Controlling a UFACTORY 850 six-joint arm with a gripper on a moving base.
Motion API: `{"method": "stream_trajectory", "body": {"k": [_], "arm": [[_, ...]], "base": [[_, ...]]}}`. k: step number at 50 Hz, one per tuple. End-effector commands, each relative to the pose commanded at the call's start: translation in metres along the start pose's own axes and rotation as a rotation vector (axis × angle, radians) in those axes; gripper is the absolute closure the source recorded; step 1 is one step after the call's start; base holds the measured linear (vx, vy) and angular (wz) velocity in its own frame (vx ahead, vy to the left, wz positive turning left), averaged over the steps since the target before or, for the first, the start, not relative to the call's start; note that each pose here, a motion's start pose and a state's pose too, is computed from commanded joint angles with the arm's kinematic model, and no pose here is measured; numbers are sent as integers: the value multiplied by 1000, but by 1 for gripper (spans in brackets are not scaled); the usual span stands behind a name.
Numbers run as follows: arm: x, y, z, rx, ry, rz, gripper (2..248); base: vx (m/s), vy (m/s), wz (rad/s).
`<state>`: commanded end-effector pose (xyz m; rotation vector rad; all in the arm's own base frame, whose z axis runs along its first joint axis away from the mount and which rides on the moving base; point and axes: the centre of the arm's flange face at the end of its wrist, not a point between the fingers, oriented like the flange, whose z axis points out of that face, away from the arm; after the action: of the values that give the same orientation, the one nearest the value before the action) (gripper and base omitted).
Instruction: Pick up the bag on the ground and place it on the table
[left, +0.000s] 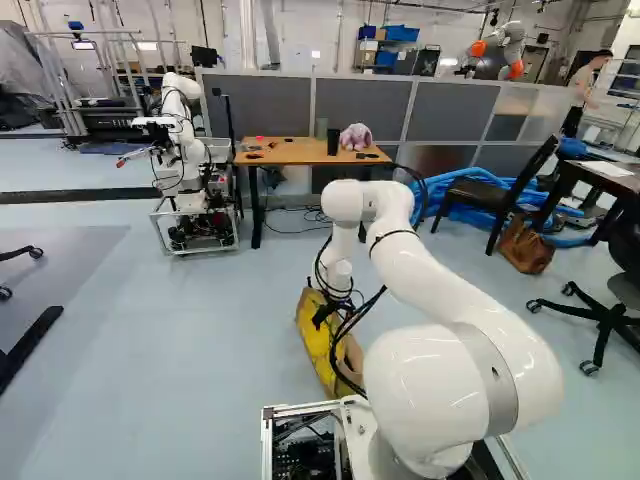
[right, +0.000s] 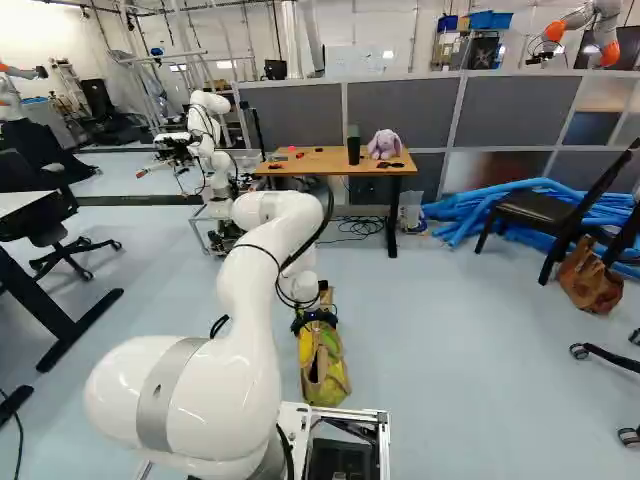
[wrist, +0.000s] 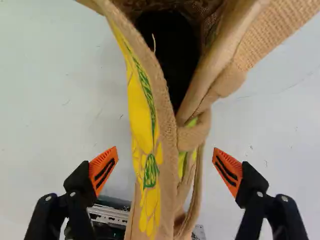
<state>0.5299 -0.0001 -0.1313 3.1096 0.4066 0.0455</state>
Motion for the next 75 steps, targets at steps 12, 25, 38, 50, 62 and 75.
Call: {"method": "stream_trajectory", "body": {"k": [12, 25, 38, 50, 62, 75], "arm": [[-1, 0, 18, 0, -2, 0, 3], [-2, 0, 37, 1, -2, 0, 3], [-2, -1, 41, 1, -2, 0, 91], [-2, -1, 41, 1, -2, 0, 167], [-2, 0, 37, 1, -2, 0, 229], [-1, 0, 19, 0, -2, 0, 229]], "base": [[0, 0, 0], [0, 0, 0], [0, 0, 0], [0, 0, 0], [0, 0, 0], [0, 0, 0]]}}
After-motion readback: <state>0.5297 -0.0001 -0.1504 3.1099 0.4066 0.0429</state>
